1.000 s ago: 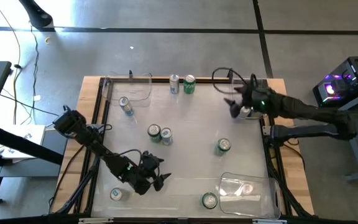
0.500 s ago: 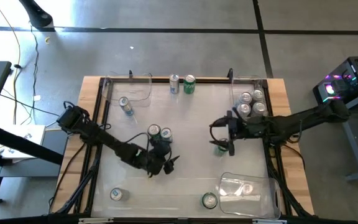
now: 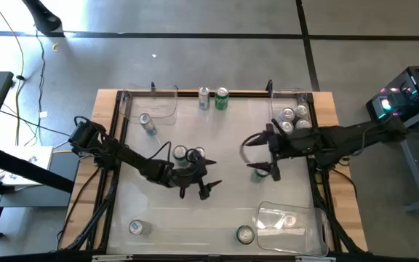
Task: Sort soda cans
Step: Put the middle right green soda can into the bottom transparent bin
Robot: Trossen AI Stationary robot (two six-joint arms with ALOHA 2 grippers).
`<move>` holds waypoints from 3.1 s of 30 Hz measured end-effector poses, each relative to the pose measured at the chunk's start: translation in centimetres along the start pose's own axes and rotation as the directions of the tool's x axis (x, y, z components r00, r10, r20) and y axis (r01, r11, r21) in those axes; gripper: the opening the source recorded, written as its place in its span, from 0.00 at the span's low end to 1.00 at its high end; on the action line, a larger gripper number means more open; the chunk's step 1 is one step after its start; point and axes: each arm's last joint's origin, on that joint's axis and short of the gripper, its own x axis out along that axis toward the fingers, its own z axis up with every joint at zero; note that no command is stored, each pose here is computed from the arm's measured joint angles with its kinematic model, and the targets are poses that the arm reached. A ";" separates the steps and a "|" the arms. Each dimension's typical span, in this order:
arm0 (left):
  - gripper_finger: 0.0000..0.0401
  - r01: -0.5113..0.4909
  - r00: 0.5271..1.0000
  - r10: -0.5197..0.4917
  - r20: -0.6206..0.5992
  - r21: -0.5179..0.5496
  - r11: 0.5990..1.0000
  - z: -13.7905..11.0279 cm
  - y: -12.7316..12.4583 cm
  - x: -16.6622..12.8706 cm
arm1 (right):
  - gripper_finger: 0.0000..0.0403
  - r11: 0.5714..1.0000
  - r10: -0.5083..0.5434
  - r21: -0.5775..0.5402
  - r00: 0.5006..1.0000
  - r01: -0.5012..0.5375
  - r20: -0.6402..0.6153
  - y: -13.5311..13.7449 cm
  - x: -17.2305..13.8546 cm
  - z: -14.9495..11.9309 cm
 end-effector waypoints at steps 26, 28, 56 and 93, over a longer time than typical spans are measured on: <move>0.91 0.026 0.999 -0.029 0.014 0.165 0.986 6.9 1.8 -5.4 | 0.90 0.937 -0.125 0.115 0.624 0.330 -0.771 1.1 3.9 -2.6; 0.91 -0.004 0.999 -0.005 0.047 0.194 0.981 7.5 2.2 -5.8 | 0.90 0.923 -0.144 0.110 0.595 0.369 -0.791 1.2 4.4 -3.1; 0.91 -0.056 0.998 0.051 0.028 0.231 0.971 8.0 3.2 -6.9 | 0.89 0.880 -0.103 0.094 0.379 0.466 -0.920 0.5 9.1 -6.8; 0.91 -0.029 1.000 0.027 0.011 0.275 0.961 7.5 2.1 -7.6 | 0.85 0.966 -0.103 -0.185 0.393 -0.178 -0.914 0.9 8.7 -2.2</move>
